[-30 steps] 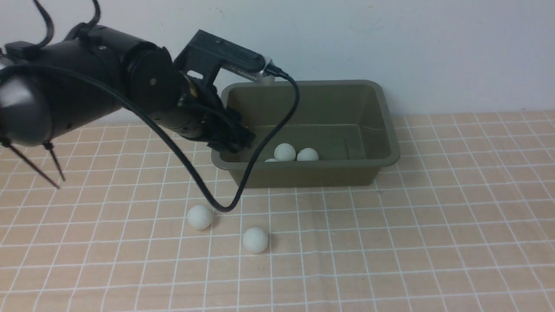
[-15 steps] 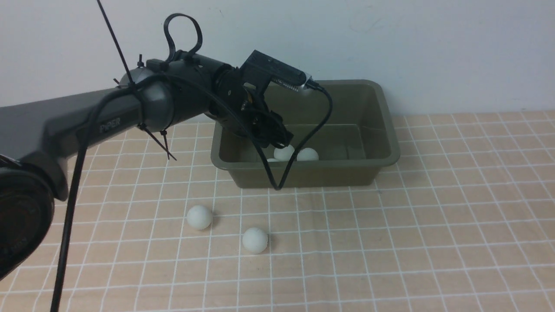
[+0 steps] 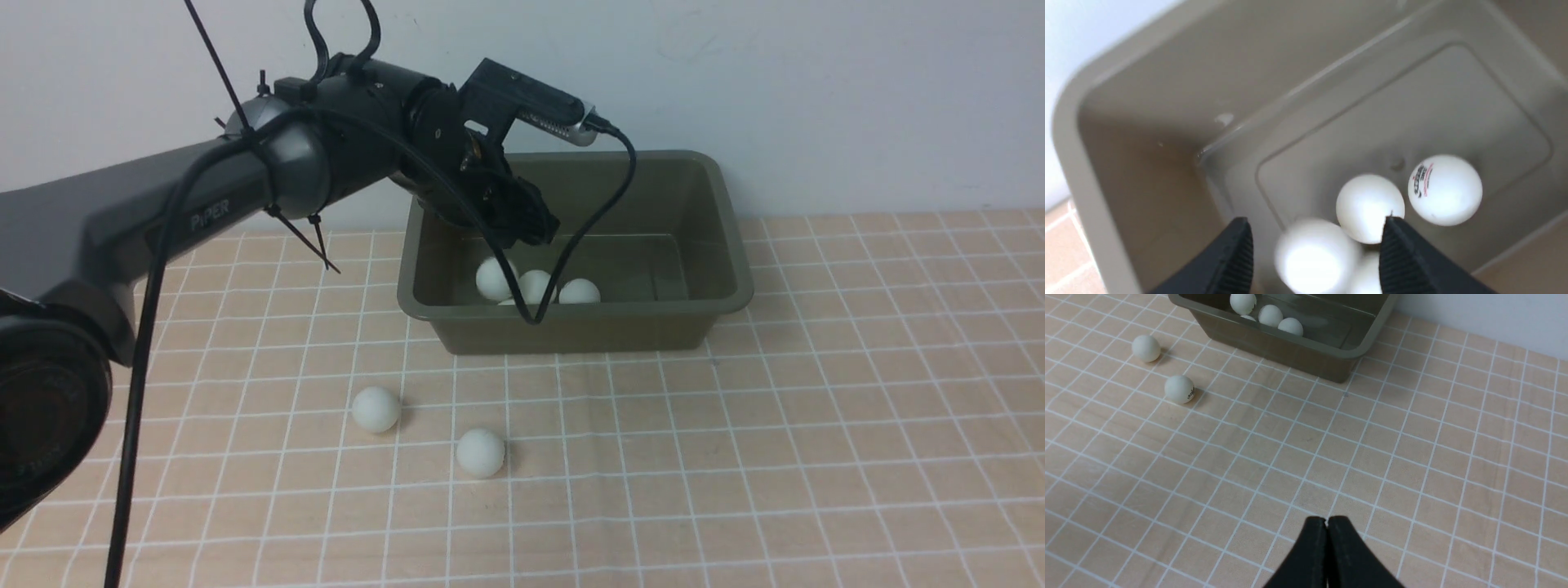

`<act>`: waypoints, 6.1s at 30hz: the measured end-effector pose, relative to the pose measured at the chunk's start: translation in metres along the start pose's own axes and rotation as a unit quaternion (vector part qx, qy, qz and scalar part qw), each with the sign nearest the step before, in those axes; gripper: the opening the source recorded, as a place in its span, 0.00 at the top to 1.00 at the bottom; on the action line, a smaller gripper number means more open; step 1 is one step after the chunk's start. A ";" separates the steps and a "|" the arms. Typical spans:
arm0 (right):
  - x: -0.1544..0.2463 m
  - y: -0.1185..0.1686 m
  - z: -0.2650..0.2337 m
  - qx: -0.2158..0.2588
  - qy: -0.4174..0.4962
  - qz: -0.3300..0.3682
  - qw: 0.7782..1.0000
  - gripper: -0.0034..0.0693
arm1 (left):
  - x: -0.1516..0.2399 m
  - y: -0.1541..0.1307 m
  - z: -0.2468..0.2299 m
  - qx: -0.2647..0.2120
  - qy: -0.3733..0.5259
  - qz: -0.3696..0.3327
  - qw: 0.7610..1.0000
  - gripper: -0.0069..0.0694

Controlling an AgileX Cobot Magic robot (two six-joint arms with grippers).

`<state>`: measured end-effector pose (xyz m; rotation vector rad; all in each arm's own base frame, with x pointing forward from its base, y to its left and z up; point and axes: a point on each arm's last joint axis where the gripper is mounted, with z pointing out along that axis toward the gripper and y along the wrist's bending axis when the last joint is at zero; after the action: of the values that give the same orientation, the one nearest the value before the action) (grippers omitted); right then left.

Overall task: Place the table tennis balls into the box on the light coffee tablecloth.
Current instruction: 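Drop the ball into the bin, then reach for and grasp a ping pong ball on the table beside the basket, then drop the ball into the bin, then reach for and grasp a ping pong ball on the table beside the basket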

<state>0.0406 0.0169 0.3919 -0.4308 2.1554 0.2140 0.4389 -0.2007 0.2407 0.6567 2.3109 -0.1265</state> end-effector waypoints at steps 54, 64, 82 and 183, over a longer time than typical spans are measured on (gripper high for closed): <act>0.000 0.002 0.000 -0.013 -0.001 -0.023 1.000 0.98 | 0.115 0.013 -0.025 -0.023 0.242 0.003 0.970 0.40; 0.000 0.002 0.000 -0.014 -0.001 -0.024 1.000 0.98 | 0.115 0.017 -0.024 0.005 0.230 -0.030 0.973 0.40; 0.000 0.004 0.000 -0.024 -0.001 -0.020 1.000 0.98 | 0.130 0.014 0.001 0.014 0.255 -0.032 0.966 0.47; 0.000 0.007 0.000 -0.036 -0.002 -0.027 0.999 0.98 | 0.118 -0.065 0.010 0.077 0.263 -0.011 0.962 0.35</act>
<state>0.0379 0.0229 0.3921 -0.5284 2.1351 0.2638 0.3406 -0.2100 0.1478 0.8211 2.8411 -0.1577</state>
